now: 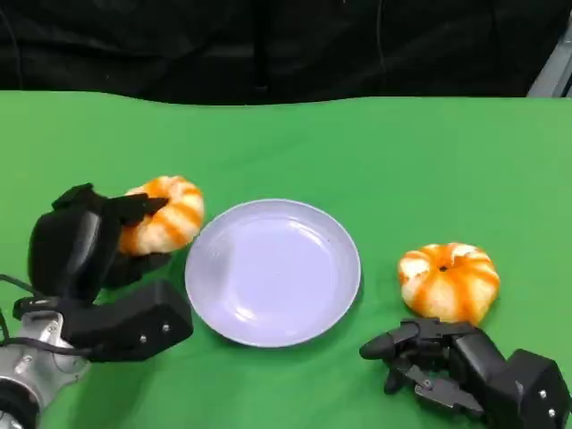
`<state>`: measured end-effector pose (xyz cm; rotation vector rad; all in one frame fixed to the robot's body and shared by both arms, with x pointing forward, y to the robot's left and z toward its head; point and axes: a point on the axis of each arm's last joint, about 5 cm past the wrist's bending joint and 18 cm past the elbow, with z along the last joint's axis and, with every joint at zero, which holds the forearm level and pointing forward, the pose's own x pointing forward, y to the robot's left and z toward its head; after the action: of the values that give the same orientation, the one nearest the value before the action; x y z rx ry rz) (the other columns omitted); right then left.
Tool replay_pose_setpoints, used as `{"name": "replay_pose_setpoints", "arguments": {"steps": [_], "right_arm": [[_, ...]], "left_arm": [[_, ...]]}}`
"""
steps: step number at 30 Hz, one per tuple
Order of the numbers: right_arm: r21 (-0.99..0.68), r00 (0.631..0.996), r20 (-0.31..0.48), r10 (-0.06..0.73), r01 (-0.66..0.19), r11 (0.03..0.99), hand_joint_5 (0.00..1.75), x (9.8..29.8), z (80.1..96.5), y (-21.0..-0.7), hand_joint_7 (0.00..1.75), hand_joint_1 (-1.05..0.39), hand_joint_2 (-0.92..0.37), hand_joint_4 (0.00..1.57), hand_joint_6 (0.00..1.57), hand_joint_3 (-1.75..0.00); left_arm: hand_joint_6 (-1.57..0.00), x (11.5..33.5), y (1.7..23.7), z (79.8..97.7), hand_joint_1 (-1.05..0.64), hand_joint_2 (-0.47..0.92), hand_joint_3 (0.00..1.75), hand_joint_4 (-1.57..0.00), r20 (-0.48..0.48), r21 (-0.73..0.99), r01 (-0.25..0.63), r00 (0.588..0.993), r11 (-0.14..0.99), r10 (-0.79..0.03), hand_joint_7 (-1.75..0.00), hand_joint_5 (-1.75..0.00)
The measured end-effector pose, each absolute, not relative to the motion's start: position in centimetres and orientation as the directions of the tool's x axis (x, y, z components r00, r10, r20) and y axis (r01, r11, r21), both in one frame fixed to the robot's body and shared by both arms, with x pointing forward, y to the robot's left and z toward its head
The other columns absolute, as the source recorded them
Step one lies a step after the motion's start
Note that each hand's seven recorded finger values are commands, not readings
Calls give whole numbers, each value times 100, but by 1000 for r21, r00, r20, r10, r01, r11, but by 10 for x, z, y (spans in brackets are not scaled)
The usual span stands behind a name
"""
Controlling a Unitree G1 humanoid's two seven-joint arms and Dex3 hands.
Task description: Grasp the bread from the table and place it into the plate.
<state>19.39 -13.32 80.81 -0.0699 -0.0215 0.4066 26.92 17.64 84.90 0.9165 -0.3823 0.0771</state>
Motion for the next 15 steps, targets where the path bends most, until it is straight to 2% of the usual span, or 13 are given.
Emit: {"name": "replay_pose_setpoints", "arguments": {"steps": [9, 15], "right_arm": [[-73, 918, 7, 396, -394, 916, 127, 195, 808, -133, 53, -1, -92, 78, 102, -42], [-74, 920, 7, 391, -390, 918, 128, 195, 808, -132, 53, -2, -92, 78, 102, -42]], "left_arm": [[-134, 271, 167, 859, -4, 88, 2, -93, 452, 697, -222, 874, 682, -178, -8, -102], [-136, 271, 159, 861, 1, 90, 3, -96, 464, 681, -201, 862, 704, -204, -6, -93]]}}
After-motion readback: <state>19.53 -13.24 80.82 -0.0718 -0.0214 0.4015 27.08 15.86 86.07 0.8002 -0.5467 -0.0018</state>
